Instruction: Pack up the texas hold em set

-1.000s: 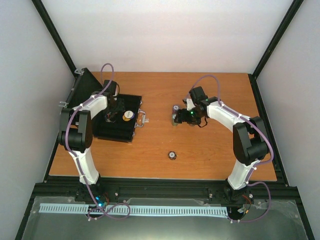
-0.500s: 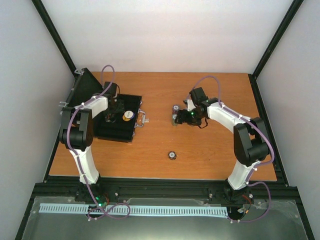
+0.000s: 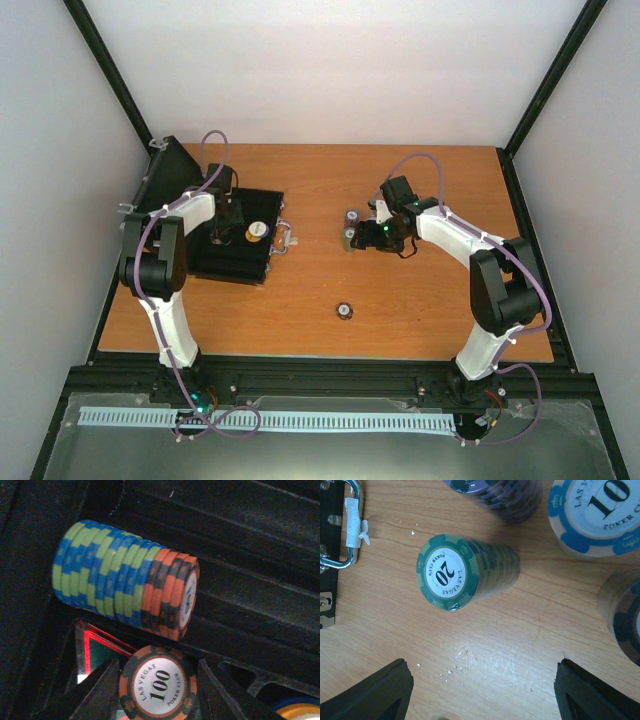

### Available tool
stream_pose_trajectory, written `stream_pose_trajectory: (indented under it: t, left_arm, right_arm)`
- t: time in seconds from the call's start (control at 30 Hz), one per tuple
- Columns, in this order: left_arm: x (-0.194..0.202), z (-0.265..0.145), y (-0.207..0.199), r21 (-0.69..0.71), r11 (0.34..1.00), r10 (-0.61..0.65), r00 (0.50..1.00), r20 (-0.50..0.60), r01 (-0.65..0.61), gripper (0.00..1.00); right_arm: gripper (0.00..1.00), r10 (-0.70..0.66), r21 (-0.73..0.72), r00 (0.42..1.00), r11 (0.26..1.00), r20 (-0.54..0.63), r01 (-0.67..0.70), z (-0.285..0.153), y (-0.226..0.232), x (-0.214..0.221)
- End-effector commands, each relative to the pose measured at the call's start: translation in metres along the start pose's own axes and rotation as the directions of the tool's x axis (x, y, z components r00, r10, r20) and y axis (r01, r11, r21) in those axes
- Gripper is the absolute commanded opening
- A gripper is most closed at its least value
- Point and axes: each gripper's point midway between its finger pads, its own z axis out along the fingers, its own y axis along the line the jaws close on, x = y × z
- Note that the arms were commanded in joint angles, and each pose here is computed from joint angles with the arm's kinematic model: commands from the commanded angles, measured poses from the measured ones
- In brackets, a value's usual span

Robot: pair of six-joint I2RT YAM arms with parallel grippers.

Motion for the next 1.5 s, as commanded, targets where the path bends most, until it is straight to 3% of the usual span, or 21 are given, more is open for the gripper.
stream_pose_trajectory:
  t: [0.0,0.1,0.4,0.77,1.03,1.1,1.2,1.47]
  left_arm:
    - [0.007,0.008,-0.005,0.020,1.000,-0.006,0.999,-0.040,0.007,0.35]
    - [0.007,0.008,-0.005,0.018,1.000,-0.005,0.999,-0.043,0.006,0.18]
    - [0.000,0.001,-0.006,0.022,1.000,-0.002,0.999,-0.036,0.003,0.01]
    - [-0.003,-0.007,-0.009,0.037,0.999,-0.001,0.999,-0.034,0.002,0.02]
    - [0.001,-0.002,-0.009,0.037,0.999,0.000,0.999,-0.050,0.002,0.30]
    - [0.002,0.000,-0.009,0.035,0.999,-0.002,0.999,-0.053,0.004,0.32]
    - [0.003,0.001,-0.008,0.032,0.999,-0.001,0.998,-0.057,0.003,0.29]
    - [0.003,0.004,-0.006,0.018,1.000,0.001,0.998,-0.058,0.000,0.04]
  right_arm:
    - [0.79,-0.008,-0.005,0.999,1.000,0.041,0.008,-0.009,0.003,-0.007]
    - [0.79,-0.008,-0.006,0.999,1.000,0.040,0.008,-0.009,0.003,-0.007]
    - [0.79,-0.008,-0.011,0.999,1.000,0.040,0.008,-0.007,0.003,-0.008]
    - [0.79,-0.013,-0.014,0.999,1.000,0.039,0.014,-0.006,0.004,-0.011]
    - [0.79,-0.017,-0.014,0.999,1.000,0.037,0.017,-0.005,0.004,-0.011]
    - [0.79,-0.017,-0.011,0.999,1.000,0.037,0.018,-0.005,0.003,-0.011]
    - [0.79,-0.015,-0.011,0.999,1.000,0.035,0.015,-0.004,0.002,-0.010]
    - [0.79,-0.014,-0.011,0.999,1.000,0.033,0.014,-0.003,0.002,-0.009]
